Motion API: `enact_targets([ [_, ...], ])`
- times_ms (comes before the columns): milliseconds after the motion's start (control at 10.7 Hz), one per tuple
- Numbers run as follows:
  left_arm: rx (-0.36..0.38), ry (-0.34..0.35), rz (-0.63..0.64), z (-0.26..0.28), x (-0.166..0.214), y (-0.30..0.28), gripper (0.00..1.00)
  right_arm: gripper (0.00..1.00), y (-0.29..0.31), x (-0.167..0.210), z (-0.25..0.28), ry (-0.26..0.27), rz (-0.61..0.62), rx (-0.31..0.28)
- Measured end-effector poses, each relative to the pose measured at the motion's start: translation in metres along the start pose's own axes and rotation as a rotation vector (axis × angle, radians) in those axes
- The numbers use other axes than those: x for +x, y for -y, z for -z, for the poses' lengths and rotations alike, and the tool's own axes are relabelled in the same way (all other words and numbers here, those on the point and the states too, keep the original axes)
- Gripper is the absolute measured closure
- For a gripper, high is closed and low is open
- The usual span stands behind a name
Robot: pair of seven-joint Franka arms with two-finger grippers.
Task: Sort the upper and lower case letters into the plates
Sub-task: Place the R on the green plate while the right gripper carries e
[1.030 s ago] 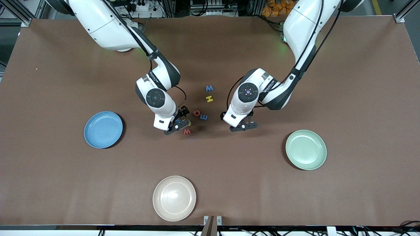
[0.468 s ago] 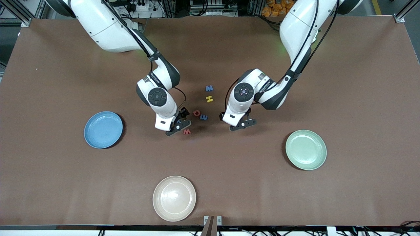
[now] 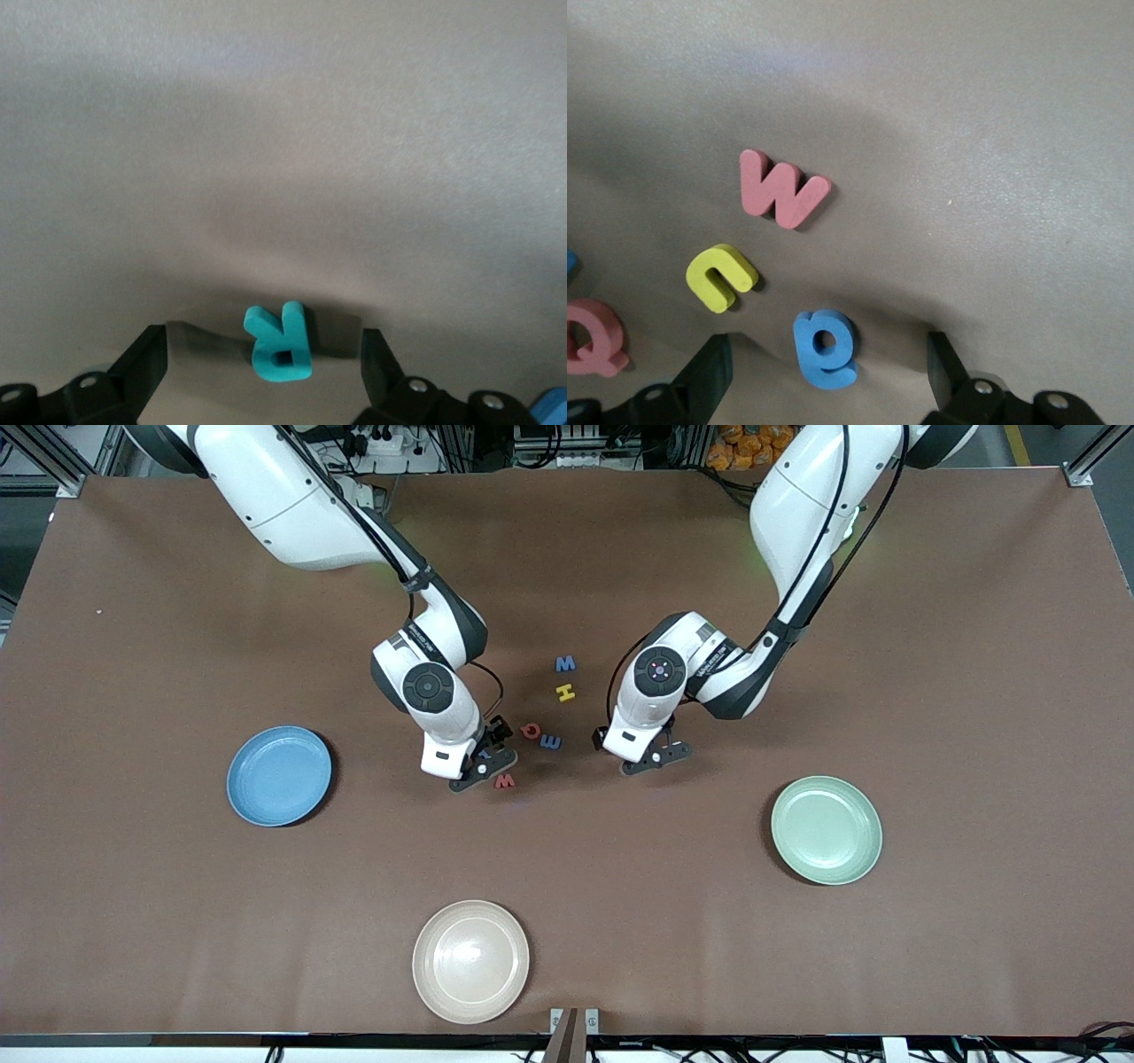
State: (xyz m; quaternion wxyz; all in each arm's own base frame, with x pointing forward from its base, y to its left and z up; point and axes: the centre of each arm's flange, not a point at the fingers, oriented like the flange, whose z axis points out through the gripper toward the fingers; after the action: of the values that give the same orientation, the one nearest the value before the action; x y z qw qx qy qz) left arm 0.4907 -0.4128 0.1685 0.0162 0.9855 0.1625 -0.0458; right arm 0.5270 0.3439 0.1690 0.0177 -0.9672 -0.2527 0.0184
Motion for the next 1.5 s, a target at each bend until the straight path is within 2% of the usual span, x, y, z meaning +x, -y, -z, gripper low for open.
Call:
enact_targets([
  [94, 0.003, 0.002, -0.004, -0.002, -0.004, -0.001, 0.08, 0.05, 0.0, 0.0, 0.0, 0.0, -0.001, 0.0],
  [187, 0.004, 0.002, -0.007, -0.003, -0.008, -0.003, 0.13, 0.16, -0.001, 0.0, 0.001, -0.003, 0.0, -0.003],
  [281, 0.004, 0.002, -0.008, -0.003, -0.008, -0.003, 0.15, 0.17, -0.001, 0.001, 0.001, -0.004, 0.004, -0.006],
  [468, 0.003, 0.0, -0.007, -0.002, -0.008, -0.003, 0.19, 0.42, 0.0, 0.002, 0.005, -0.011, 0.007, -0.008],
  [562, 0.0, -0.006, -0.011, 0.001, -0.007, -0.004, 0.34, 0.46, 0.0, 0.002, 0.006, -0.013, 0.007, -0.008],
  [749, 0.002, -0.02, -0.02, 0.006, -0.005, -0.004, 0.63, 0.74, 0.002, 0.004, 0.011, -0.021, 0.007, -0.007],
  [842, 0.002, -0.022, -0.02, 0.007, -0.004, -0.003, 0.72, 0.73, 0.002, 0.003, 0.01, -0.019, 0.005, -0.007],
  [1123, 0.0, -0.037, -0.005, 0.013, 0.009, 0.002, 0.71, 0.73, 0.001, 0.005, 0.011, -0.022, -0.01, -0.007],
  [1311, 0.011, -0.073, 0.022, 0.054, 0.049, 0.021, 0.71, 0.73, -0.008, 0.01, 0.031, -0.001, -0.036, -0.023],
  [1498, 0.01, -0.112, 0.002, 0.111, 0.108, 0.068, 0.71, 0.73, -0.064, 0.011, 0.088, 0.019, -0.096, -0.056],
])
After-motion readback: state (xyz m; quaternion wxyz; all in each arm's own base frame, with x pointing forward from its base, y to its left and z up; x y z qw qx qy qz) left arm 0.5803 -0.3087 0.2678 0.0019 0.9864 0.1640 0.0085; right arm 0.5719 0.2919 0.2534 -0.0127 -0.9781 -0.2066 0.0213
